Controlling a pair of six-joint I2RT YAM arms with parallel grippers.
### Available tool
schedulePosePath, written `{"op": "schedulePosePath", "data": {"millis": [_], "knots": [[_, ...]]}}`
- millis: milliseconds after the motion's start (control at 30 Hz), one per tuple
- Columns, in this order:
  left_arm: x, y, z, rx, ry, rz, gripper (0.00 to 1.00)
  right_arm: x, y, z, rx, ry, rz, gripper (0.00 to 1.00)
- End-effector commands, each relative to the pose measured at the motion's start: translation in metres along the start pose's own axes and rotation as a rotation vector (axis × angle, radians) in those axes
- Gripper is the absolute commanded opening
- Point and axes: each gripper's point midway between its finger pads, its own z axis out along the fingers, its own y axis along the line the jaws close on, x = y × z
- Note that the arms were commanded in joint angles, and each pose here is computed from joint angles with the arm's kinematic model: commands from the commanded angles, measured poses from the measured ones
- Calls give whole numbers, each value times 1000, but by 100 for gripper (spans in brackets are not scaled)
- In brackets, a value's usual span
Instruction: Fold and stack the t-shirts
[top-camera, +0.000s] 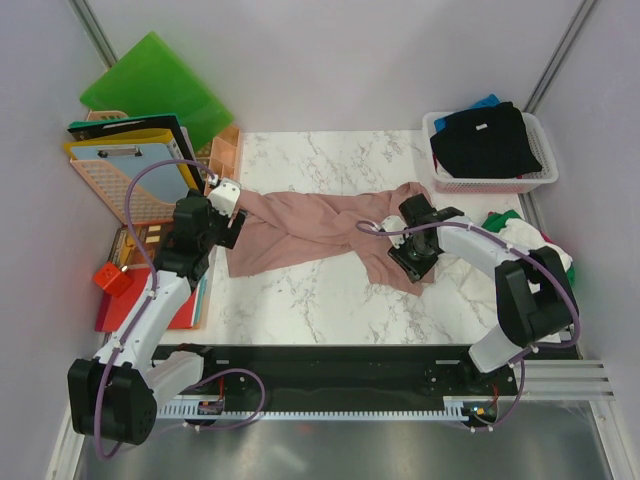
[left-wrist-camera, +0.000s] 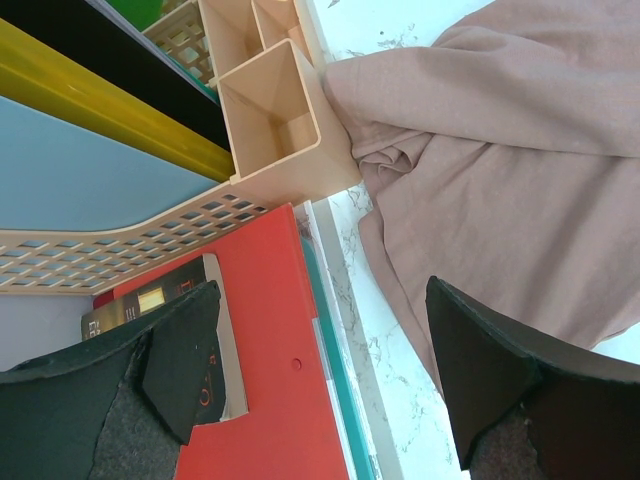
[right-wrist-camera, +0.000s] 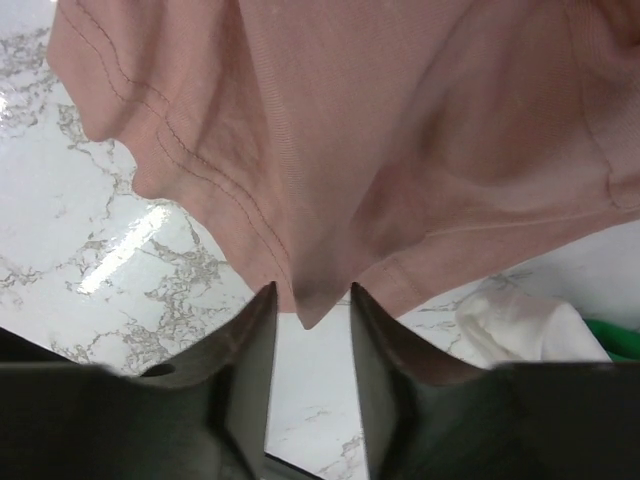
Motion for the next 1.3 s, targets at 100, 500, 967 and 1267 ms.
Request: {"op": "schedulePosePath", "data": {"millis": [100,500,967,1267], "knots": [[-7,3,1,-14,-35,-8,91,0,4,6,-23,4,6,18],[-3,3,0,-15,-24,10,91,5,8,10,-44,23,11,52],[12,-4,2,2,-2,25,91,-48,-8,-74,66,-212,5,0],[19,-13,1,14,-47,19,90,-93,5,-242,145,-601,13,0]]}}
